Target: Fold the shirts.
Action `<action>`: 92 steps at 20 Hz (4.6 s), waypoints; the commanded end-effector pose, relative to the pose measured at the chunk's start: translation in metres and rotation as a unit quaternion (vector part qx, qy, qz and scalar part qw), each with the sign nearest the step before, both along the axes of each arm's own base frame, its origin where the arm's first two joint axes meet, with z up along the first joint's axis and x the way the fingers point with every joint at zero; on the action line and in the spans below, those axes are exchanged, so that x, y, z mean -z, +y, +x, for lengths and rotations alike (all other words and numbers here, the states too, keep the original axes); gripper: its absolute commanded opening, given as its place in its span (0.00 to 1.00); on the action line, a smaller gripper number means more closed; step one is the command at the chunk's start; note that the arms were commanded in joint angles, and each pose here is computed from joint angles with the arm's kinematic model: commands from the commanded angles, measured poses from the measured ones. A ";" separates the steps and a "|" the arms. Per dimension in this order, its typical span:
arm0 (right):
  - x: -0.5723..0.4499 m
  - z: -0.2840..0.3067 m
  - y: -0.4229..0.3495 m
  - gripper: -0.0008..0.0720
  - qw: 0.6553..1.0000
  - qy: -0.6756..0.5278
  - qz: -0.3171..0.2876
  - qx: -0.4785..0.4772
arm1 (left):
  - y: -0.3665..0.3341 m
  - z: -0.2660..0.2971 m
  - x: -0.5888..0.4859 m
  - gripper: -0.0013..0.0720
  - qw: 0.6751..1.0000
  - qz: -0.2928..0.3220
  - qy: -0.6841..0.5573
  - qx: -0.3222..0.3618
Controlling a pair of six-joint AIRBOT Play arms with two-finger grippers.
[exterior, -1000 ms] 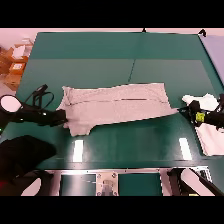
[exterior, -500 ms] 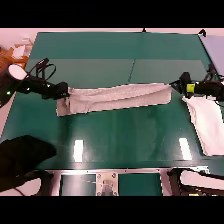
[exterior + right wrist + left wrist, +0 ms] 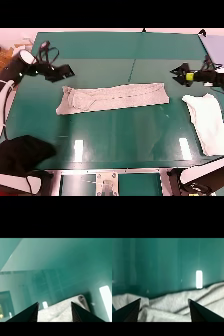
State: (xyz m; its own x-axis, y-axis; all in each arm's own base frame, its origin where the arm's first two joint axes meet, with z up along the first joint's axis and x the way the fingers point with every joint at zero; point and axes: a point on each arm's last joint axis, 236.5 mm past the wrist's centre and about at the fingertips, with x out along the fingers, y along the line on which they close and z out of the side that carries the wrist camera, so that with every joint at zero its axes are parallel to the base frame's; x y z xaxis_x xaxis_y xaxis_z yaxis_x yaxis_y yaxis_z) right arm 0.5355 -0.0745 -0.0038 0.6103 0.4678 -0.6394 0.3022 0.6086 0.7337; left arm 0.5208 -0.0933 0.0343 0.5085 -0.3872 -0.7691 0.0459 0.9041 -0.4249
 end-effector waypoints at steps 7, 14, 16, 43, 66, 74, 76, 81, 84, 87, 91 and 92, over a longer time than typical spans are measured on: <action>0.084 -0.068 0.001 0.65 0.979 0.125 0.016 -0.161 | -0.003 -0.010 -0.020 0.16 0.999 -0.001 0.027 0.031; 0.119 -0.064 0.067 0.32 0.962 0.146 0.029 -0.229 | -0.031 -0.017 -0.030 0.05 0.996 -0.053 0.030 0.061; 0.108 -0.055 0.065 0.03 0.963 0.133 0.021 -0.233 | -0.052 -0.022 -0.019 0.05 0.994 -0.056 0.045 0.081; -0.176 -0.099 0.146 0.03 0.929 -0.066 -0.024 -0.363 | -0.313 -0.071 0.057 0.05 0.941 -0.163 0.123 0.269; -0.022 -0.070 0.448 0.77 0.920 -0.075 0.002 -0.386 | 0.016 -0.056 -0.062 0.05 0.965 0.166 0.111 0.170; 0.049 -0.081 0.258 0.83 0.946 0.124 0.022 -0.299 | 0.015 -0.052 -0.063 0.05 0.966 0.168 0.101 0.169; 0.075 -0.094 0.272 0.83 0.945 0.132 0.030 -0.299 | 0.015 -0.048 -0.064 0.05 0.967 0.168 0.092 0.166; 0.090 -0.099 0.338 0.82 0.938 0.110 0.048 -0.324 | 0.014 -0.043 -0.066 0.05 0.970 0.164 0.086 0.155; 0.058 -0.085 0.358 0.03 0.934 0.059 0.053 -0.347 | 0.014 -0.045 -0.065 0.05 0.970 0.164 0.089 0.156; -0.016 -0.054 0.341 0.03 0.938 -0.013 0.048 -0.342 | 0.014 -0.046 -0.065 0.05 0.969 0.164 0.093 0.157; -0.132 -0.023 0.228 0.03 0.962 -0.087 0.002 -0.257 | 0.014 -0.050 -0.064 0.05 0.968 0.164 0.099 0.160; -0.152 -0.023 0.190 0.03 0.970 -0.090 -0.008 -0.227 | 0.014 -0.050 -0.064 0.05 0.968 0.164 0.100 0.160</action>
